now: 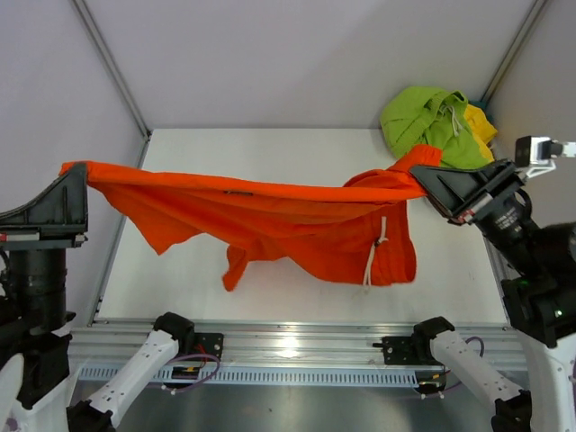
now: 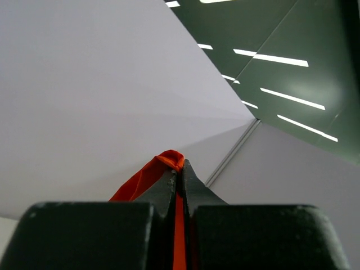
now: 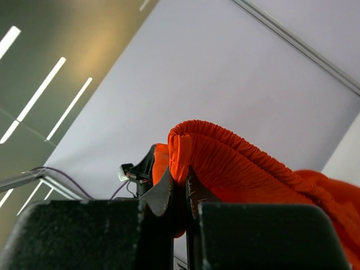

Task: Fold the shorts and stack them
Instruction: Flatten the shorts out

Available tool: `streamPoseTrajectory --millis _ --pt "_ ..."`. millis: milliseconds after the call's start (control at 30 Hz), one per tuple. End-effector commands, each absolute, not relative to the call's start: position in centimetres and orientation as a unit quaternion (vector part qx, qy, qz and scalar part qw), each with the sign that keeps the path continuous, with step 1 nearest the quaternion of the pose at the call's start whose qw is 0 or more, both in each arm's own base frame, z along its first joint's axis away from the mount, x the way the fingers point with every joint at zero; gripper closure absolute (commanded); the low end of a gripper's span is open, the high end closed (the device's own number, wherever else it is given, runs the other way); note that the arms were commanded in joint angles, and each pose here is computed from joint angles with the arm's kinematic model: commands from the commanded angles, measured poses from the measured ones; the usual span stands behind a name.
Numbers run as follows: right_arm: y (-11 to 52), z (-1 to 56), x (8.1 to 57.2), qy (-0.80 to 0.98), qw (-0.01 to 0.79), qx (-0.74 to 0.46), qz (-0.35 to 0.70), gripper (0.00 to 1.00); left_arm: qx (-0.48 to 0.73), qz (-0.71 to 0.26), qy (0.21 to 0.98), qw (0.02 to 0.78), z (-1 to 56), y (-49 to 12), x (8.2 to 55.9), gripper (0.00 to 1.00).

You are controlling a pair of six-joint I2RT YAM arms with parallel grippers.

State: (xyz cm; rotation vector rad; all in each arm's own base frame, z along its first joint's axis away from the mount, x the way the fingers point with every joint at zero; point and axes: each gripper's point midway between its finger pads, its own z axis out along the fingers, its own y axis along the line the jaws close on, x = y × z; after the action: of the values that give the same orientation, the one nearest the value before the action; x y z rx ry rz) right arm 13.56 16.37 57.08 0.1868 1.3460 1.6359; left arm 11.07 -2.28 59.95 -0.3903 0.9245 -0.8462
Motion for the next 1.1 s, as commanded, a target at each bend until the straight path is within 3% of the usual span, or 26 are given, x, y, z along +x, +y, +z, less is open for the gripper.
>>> streamPoseTrajectory --millis 0,167,400,700,767,800,833,867,933,967,1000,1033,1067 --pt "15.3 59.1 12.4 0.533 0.501 0.091 0.676 1.00 -0.165 -0.388 0.421 0.803 61.7 -2.1 9.9 1.00" --pt "16.0 56.8 16.9 0.562 0.489 0.134 0.653 1.00 -0.186 -0.369 0.469 0.780 60.0 -3.6 15.2 1.00" --pt "20.0 52.2 29.7 0.606 0.415 0.163 0.659 1.00 -0.210 -0.331 0.550 0.738 56.2 -7.4 27.2 1.00" --pt "23.0 55.5 43.0 0.562 0.388 0.126 0.719 1.00 -0.233 -0.335 0.574 0.710 56.5 -5.1 41.9 1.00" --pt "23.4 57.8 45.8 0.533 0.389 0.085 0.747 1.00 -0.230 -0.335 0.561 0.721 59.1 -4.1 44.3 1.00" --pt "23.1 55.2 50.2 0.528 0.373 0.099 0.757 1.00 -0.213 -0.348 0.541 0.735 62.0 -4.3 43.9 1.00" --pt "22.6 55.3 51.6 0.519 0.372 0.099 0.763 1.00 -0.225 -0.337 0.548 0.732 61.6 -2.8 45.2 1.00" --pt "21.4 59.7 49.8 0.476 0.401 0.060 0.780 1.00 -0.214 -0.346 0.529 0.745 63.5 -2.6 46.1 1.00" --pt "19.1 59.1 51.3 0.441 0.387 0.063 0.807 1.00 -0.205 -0.365 0.537 0.732 62.6 -2.7 48.0 1.00" --pt "18.9 55.5 53.9 0.457 0.362 0.078 0.809 1.00 -0.201 -0.367 0.537 0.732 62.4 -2.9 48.2 1.00" --pt "18.8 54.4 53.5 0.447 0.364 0.051 0.815 1.00 -0.216 -0.363 0.574 0.702 58.1 -3.2 50.4 1.00" --pt "18.8 52.2 54.2 0.455 0.339 0.064 0.821 1.00 -0.188 -0.380 0.548 0.721 59.3 -4.4 49.8 1.00" --pt "18.5 46.4 56.4 0.482 0.305 0.126 0.812 1.00 -0.215 -0.369 0.596 0.680 51.6 -4.8 51.0 1.00"
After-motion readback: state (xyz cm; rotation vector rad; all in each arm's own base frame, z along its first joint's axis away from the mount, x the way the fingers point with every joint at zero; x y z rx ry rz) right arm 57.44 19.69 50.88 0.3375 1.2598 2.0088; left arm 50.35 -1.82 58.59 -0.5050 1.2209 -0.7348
